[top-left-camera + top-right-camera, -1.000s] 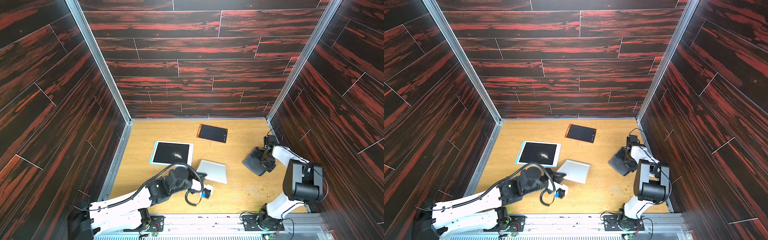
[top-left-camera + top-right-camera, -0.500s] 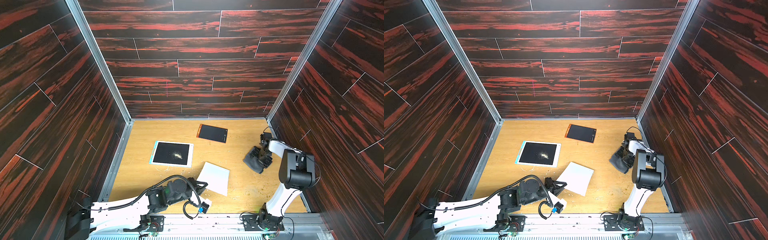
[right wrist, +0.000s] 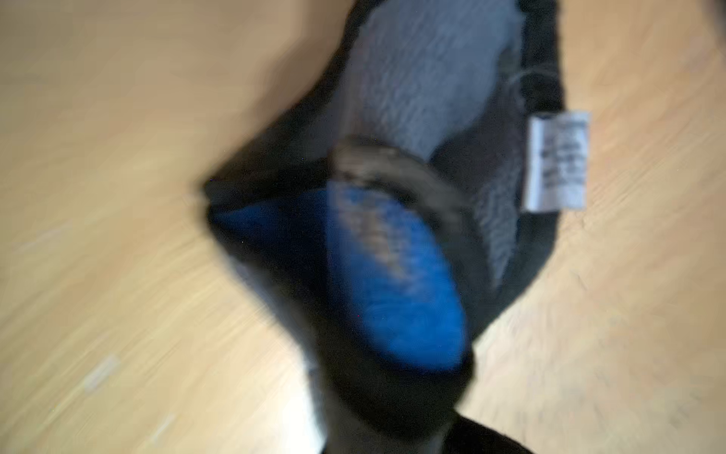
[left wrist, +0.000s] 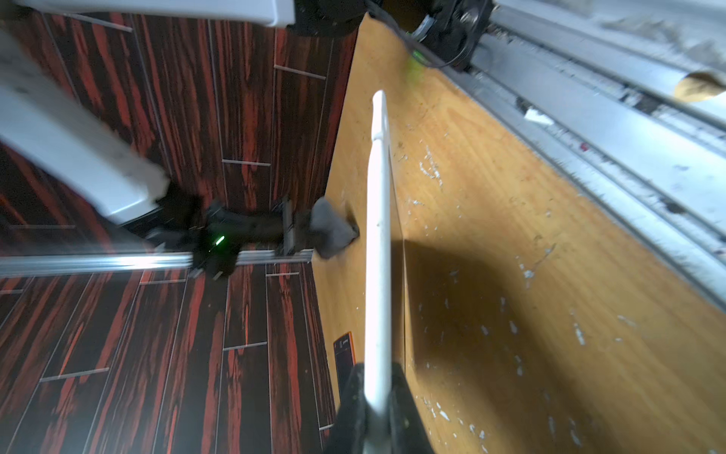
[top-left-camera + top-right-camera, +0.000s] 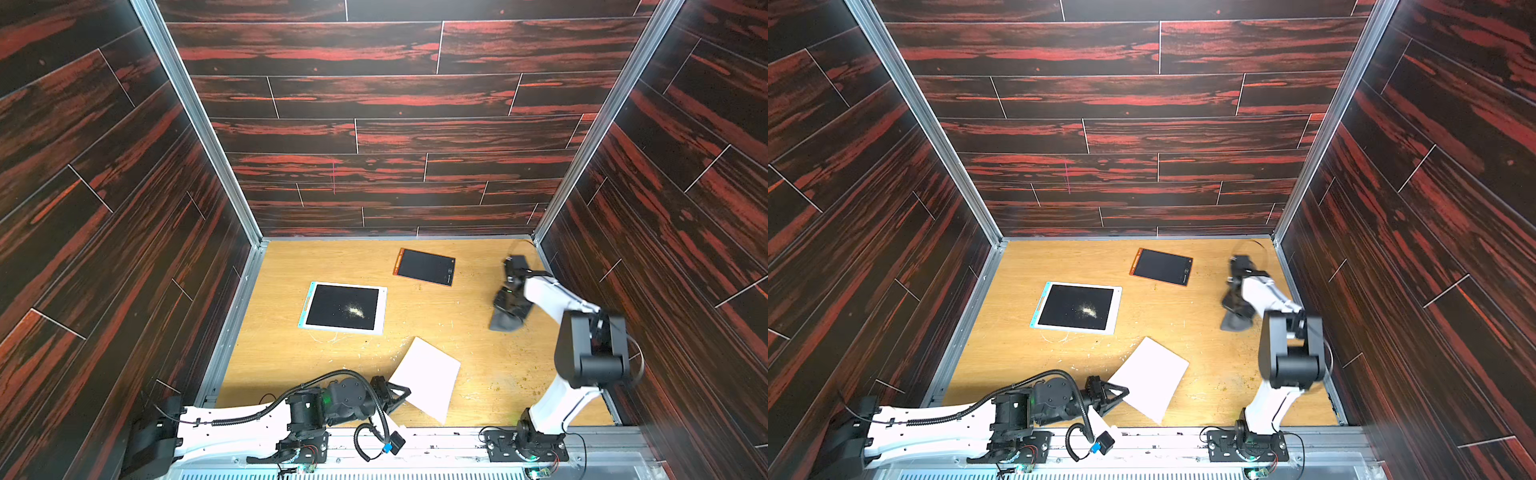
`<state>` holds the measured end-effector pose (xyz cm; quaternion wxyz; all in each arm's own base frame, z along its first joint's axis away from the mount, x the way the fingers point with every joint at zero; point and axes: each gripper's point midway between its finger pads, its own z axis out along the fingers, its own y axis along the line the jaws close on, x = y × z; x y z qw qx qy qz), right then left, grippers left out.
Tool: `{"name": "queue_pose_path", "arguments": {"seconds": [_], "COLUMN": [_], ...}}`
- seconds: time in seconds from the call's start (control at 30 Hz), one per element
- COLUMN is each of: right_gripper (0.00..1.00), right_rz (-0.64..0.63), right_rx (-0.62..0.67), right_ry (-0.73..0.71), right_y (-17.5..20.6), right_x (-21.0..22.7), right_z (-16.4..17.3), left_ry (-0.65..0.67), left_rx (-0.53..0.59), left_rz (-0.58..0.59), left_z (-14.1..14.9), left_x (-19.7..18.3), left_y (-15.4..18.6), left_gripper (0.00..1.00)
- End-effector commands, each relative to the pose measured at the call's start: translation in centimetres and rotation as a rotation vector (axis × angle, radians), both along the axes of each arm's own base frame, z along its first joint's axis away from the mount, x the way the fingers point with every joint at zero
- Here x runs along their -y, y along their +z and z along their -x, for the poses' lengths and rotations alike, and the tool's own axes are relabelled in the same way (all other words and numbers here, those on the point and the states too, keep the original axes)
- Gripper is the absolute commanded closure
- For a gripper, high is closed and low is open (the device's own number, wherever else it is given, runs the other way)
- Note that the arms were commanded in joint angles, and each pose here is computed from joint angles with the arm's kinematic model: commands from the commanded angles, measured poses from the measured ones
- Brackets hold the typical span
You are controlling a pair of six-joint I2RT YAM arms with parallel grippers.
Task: Wipe the drawing tablet
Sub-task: Pick up the cleaning item at the center of the board, then wipe the dirt from the drawing tablet.
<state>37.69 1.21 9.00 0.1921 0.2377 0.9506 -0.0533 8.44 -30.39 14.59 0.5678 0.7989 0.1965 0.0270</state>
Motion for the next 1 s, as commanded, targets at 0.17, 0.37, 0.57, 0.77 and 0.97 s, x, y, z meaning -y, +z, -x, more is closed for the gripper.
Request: {"name": "queue_pose_path", "arguments": {"seconds": [0.17,0.37,0.57,0.77,0.97], "right_gripper": [1.0,1.0,1.0,1.0,1.0], "right_rz": [0.074,0.032,0.351,0.496,0.278], "right_rx": [0.102,0.002,-0.089,-0.139,-0.215], "right_ry": [0.467,0.704,0.77,0.809,1.096], "right_y": [5.3,2.7,1.1,-1.8,-4.9], "right_x": [-10.2,-15.4,-15.3,-16.6,-24.1], "right_z": [6.9,13.4,16.5,17.5,24.0], "left_ry": [-0.076,-0.102,-0.062,-0.028,0.006], "left_rx": [0.039,0.028,0.022,-0.012,-0.015], "left_rz": [-0.069,-0.218,-0.255,-0.247,-0.239], "left_z": [2.6,3.2,2.6,2.4,1.9], "left_x": [0.0,0.3,0.3,0.2,0.1], "left_y": [-0.9,-5.0,-6.4,-6.5,-6.2], "left_gripper": [1.0,1.0,1.0,1.0,1.0]}}
